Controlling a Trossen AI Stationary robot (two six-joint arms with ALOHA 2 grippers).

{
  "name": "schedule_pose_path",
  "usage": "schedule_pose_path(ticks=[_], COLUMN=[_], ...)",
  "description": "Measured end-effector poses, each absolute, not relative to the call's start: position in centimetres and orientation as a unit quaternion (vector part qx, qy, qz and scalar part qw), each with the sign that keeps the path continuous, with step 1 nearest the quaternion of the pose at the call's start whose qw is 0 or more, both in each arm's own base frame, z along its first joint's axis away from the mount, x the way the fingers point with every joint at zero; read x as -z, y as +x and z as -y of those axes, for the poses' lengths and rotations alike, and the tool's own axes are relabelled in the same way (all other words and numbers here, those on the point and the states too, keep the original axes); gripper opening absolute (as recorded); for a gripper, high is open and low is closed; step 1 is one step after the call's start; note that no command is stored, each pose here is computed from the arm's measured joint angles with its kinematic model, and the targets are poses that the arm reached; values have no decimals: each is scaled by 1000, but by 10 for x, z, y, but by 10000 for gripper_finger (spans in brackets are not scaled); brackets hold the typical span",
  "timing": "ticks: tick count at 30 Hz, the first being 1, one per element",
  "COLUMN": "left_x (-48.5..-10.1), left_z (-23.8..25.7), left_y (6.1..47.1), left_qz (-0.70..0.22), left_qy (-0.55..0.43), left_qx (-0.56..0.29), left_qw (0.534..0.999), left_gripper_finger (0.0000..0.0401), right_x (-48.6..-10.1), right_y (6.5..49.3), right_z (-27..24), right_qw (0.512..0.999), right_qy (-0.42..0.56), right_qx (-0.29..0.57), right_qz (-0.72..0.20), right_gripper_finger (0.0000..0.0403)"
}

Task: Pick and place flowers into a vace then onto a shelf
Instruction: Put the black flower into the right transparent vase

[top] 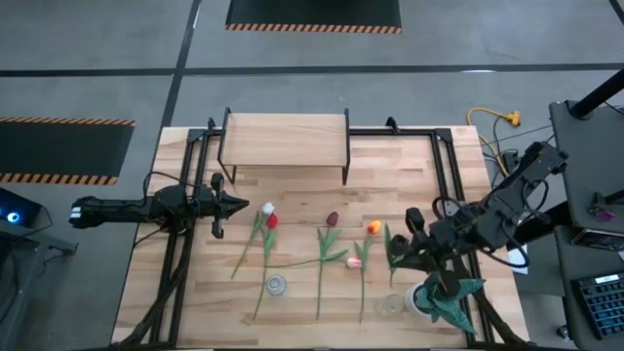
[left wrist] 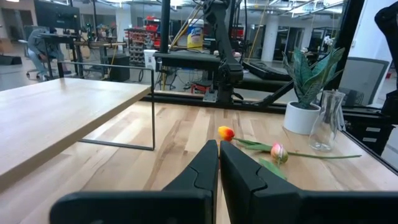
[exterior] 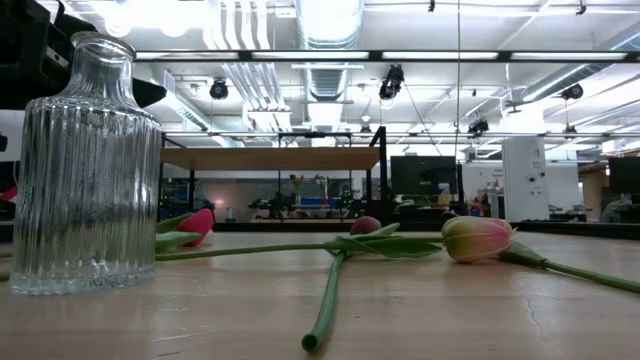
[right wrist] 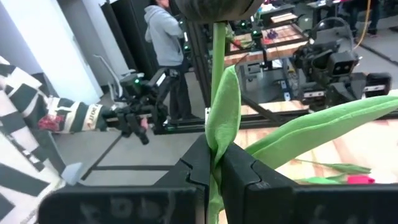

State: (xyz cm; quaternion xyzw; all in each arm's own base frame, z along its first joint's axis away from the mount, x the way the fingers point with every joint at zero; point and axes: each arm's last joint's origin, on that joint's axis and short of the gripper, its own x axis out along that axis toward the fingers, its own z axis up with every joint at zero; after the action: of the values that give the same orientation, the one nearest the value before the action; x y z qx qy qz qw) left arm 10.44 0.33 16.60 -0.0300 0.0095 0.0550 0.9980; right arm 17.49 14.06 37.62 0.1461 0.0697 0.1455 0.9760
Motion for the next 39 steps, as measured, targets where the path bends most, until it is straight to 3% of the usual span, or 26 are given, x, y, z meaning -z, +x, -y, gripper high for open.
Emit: schedule_pose_path(ticks=[16,39], left_x=[-166,-166], left_z=[-3,-3], left_y=[104,104], left_qz=[-10,-9], left_qy=[-30,-30], left_qx=[-55,-55], left_qw=[998,998], left_gripper_finger=[0,0], right_x=[-372,-320], right_y=[173,198], right_z=[-151,-185], right_qw=[963,972], right_qy=[198,59], right_qx=[-162,-165], right_qz=[-85,-158], right_gripper_finger=[11,11])
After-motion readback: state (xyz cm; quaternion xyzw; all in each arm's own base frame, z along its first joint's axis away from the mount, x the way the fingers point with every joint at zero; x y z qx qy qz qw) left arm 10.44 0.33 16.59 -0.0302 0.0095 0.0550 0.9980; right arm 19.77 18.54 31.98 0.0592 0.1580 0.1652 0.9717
